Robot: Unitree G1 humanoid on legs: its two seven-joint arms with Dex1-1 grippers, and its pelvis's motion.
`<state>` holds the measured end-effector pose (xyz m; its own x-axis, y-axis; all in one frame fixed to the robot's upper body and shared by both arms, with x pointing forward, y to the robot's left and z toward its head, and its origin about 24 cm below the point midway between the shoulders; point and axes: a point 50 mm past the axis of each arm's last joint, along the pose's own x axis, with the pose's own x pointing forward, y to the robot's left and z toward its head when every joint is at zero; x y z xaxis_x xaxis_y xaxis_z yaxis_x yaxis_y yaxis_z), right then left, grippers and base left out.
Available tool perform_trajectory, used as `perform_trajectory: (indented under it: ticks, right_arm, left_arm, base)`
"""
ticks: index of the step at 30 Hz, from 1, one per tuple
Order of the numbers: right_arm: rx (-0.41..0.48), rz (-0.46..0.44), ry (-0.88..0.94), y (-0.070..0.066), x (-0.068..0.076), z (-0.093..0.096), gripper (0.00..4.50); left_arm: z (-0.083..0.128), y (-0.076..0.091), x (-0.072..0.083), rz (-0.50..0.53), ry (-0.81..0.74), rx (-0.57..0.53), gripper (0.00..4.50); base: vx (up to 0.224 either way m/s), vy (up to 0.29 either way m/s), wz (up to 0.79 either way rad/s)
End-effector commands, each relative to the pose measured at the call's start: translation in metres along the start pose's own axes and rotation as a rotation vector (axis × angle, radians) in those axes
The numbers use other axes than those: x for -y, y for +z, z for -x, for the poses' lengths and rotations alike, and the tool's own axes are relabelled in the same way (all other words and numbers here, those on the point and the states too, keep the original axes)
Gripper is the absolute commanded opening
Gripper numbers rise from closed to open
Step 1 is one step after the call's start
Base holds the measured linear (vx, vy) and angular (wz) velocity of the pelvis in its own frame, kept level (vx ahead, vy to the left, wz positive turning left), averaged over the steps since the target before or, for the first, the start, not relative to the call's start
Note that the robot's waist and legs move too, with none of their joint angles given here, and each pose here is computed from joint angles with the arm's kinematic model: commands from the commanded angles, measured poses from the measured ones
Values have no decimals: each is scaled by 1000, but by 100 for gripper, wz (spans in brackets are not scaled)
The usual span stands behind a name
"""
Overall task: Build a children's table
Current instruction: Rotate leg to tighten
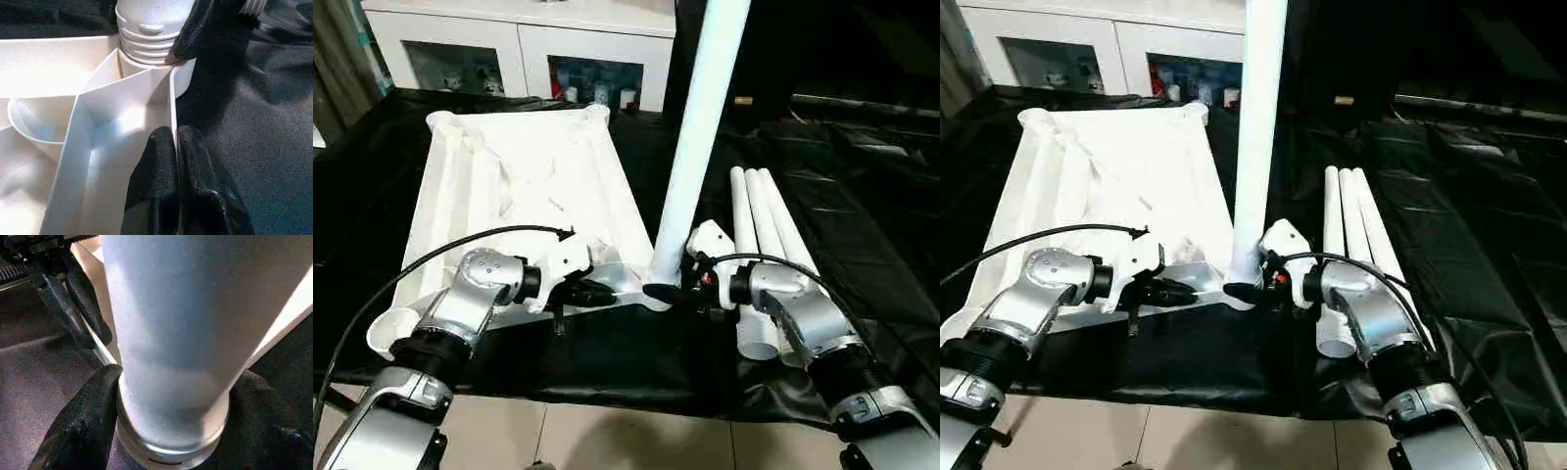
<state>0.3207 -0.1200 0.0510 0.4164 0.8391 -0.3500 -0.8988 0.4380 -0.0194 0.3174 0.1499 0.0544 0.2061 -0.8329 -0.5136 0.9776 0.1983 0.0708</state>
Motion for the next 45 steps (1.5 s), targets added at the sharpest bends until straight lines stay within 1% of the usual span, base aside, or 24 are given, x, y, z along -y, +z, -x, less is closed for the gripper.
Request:
perform_trajectory:
  ticks: [1, 2, 3, 5, 6, 8, 10, 11, 13, 14, 15, 17, 19, 20, 22, 24, 26, 29, 30, 32, 34, 35, 38, 45]
  right_arm:
    - [10, -57, -101, -5, 5, 1, 278]
    - [13, -108, -168, -11, 7, -2, 277]
    - [13, -108, -168, -11, 7, -2, 277]
    - [9, -240, -338, -25, 8, -13, 276]
    - [8, -277, -383, -28, 8, -17, 275]
    - [-20, -388, -542, -37, 8, -26, 275]
    - [-38, -421, -602, -40, 8, -29, 275]
    - [-62, -457, -673, -43, 8, -33, 275]
    - [-68, -478, -717, -42, 6, -39, 275]
    - [-53, -449, -708, -35, 3, -48, 275]
    - [-50, -436, -703, -33, 2, -51, 275]
    - [-40, -400, -690, -29, 1, -53, 275]
    - [10, -382, -652, -22, 2, -54, 275]
    - [34, -383, -634, -19, 2, -54, 310]
    - [76, -363, -604, -13, 6, -51, 347]
    - [85, -350, -595, -11, 8, -50, 355]
    - [89, -273, -536, -7, 13, -42, 379]
    - [78, -201, -450, -5, 16, -31, 379]
    - [65, -151, -379, -4, 17, -22, 379]
    - [55, -102, -316, -3, 16, -15, 379]
    - [42, -34, -254, -3, 15, -6, 379]
    - [43, -18, -209, -2, 13, -3, 379]
    - [25, 18, -57, -3, 4, 5, 379]
    - [11, 28, 10, -4, -1, 8, 379]
  left_arm:
    - [-10, -8, 8, 43, -31, -27, 0]
    - [-14, -8, 4, 63, 19, -27, 0]
    - [-14, -8, 4, 63, 19, -27, 0]
    - [-26, -5, -7, 121, 169, -41, 0]
    - [-29, -4, -10, 128, 205, -48, 0]
    - [-42, 1, -16, 157, 307, -58, 0]
    - [-48, 4, -17, 173, 336, -60, 0]
    - [-55, 7, -17, 190, 366, -65, 0]
    - [-65, 11, -16, 193, 380, -73, 0]
    - [-75, 16, -12, 166, 369, -91, 0]
    - [-78, 17, -11, 156, 367, -99, 0]
    - [-78, 17, -11, 147, 361, -104, 0]
    - [-77, 17, -11, 121, 345, -102, 0]
    - [-75, 16, -12, 107, 337, -100, 0]
    - [-70, 15, -13, 84, 320, -94, 0]
    - [-67, 13, -14, 86, 316, -97, 0]
    - [-57, 7, -14, 72, 284, -97, 0]
    - [-46, 3, -12, 29, 217, -71, 0]
    - [-38, -1, -11, 34, 180, -67, 0]
    - [-32, 0, -7, 2, 116, -18, 0]
    - [-24, -4, -2, 29, 49, -18, 0]
    - [-20, -5, 0, 18, 10, -15, 0]
    - [-9, -8, 5, 31, -75, 1, 0]
    - [-1, -11, 5, 23, -91, -15, 0]
  base:
    - [0, 0, 0]
    - [0, 0, 0]
    - [0, 0, 0]
    - [0, 0, 0]
    - [0, 0, 0]
    - [0, 0, 0]
    - [0, 0, 0]
    - [0, 0, 0]
    - [0, 0, 0]
    - [0, 0, 0]
    - [0, 0, 0]
    - [0, 0, 0]
    - [0, 0, 0]
    - [0, 0, 0]
    - [0, 0, 0]
    - [0, 0, 0]
    - [0, 0, 0]
    - [0, 0, 0]
    - [0, 0, 0]
    - [0, 0, 0]
    - [50, -3, 0]
    - [50, 2, -1]
    - [0, 0, 0]
    - [0, 0, 0]
